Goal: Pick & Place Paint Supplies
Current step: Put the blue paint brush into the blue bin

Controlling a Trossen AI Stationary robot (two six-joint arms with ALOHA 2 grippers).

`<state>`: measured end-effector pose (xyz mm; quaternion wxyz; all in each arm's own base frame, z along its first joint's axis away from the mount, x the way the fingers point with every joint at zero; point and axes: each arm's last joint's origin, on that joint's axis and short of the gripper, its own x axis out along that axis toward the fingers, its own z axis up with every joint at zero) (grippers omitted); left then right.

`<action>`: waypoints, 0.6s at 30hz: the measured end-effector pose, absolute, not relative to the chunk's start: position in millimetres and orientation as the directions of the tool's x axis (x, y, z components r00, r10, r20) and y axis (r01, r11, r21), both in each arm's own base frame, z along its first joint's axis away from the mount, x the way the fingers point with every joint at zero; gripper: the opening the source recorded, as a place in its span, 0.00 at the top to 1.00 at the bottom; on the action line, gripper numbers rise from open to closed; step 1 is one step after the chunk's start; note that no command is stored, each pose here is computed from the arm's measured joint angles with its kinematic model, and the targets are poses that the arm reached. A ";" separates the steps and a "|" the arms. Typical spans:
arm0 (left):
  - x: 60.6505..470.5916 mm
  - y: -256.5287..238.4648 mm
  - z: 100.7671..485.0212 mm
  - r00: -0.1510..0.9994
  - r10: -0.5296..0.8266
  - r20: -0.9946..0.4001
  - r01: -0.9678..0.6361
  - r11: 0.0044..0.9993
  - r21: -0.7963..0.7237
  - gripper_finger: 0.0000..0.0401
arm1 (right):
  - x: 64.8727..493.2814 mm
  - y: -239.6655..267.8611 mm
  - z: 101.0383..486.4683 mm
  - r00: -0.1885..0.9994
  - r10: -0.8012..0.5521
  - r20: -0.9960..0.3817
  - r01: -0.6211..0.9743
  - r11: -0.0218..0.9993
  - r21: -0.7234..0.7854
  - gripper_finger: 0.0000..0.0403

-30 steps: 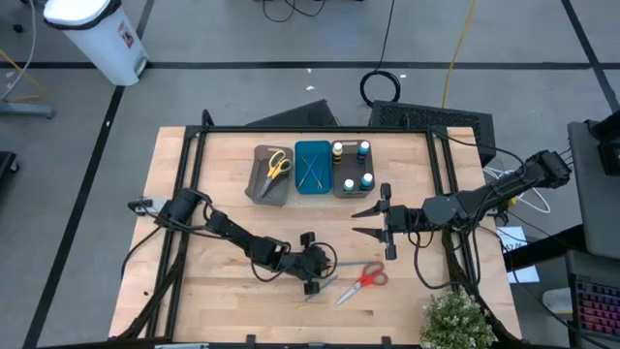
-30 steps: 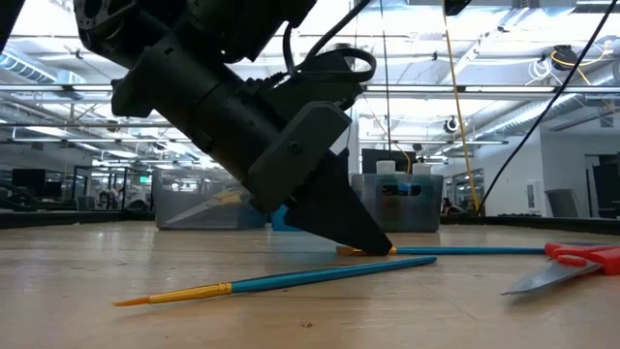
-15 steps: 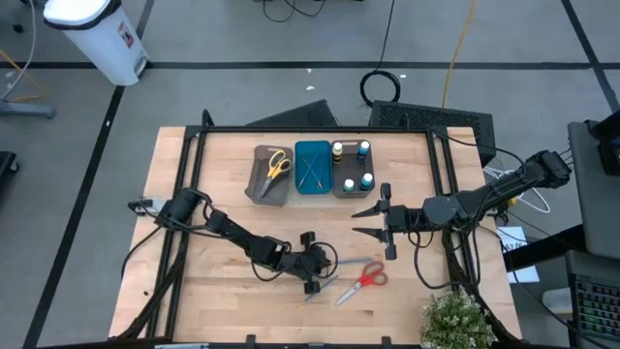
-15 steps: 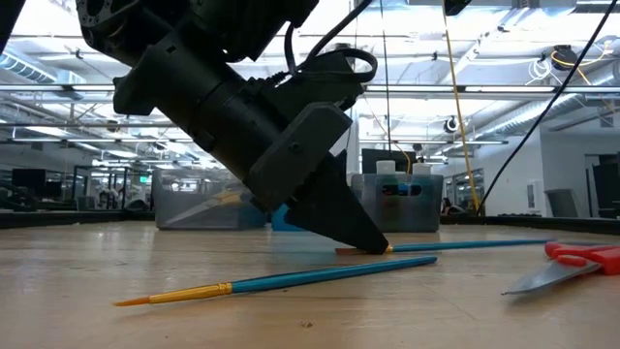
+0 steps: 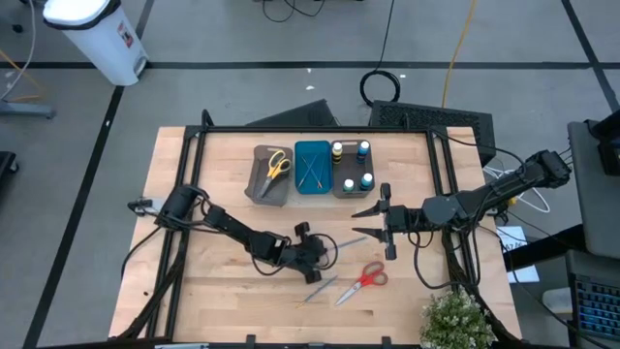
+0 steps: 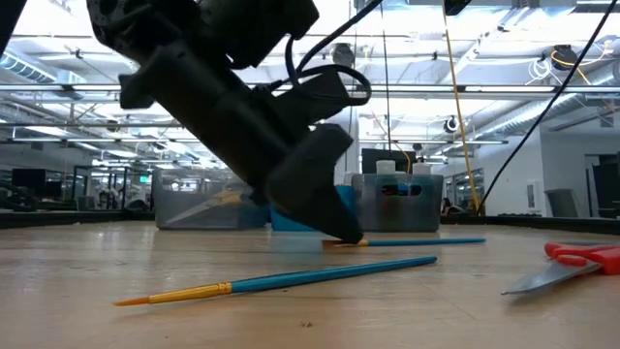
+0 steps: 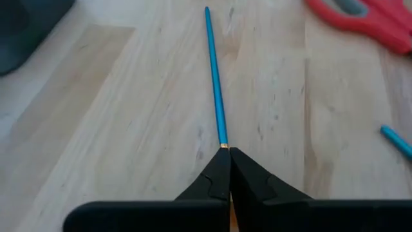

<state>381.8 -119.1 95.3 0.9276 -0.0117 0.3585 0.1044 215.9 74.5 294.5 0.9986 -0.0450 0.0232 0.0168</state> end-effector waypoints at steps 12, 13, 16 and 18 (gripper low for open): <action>366.6 -111.3 145.0 0.704 0.308 -0.640 -0.296 0.946 0.129 1.00 | 215.9 74.5 294.2 0.998 0.031 -0.051 -0.036 0.995 -0.090 0.68; 366.0 -111.2 147.4 0.707 0.311 -0.636 -0.301 0.945 0.127 1.00 | 216.0 74.5 294.1 0.998 0.031 -0.052 -0.036 0.995 -0.091 0.68; 365.1 -110.7 153.4 0.713 0.319 -0.624 -0.311 0.942 0.126 1.00 | 216.0 74.5 294.1 0.998 0.031 -0.051 -0.036 0.995 -0.090 0.68; 365.3 -111.6 152.6 0.714 0.274 -0.644 -0.278 0.955 0.098 1.00 | 216.0 74.5 294.1 0.998 0.031 -0.051 -0.036 0.995 -0.090 0.68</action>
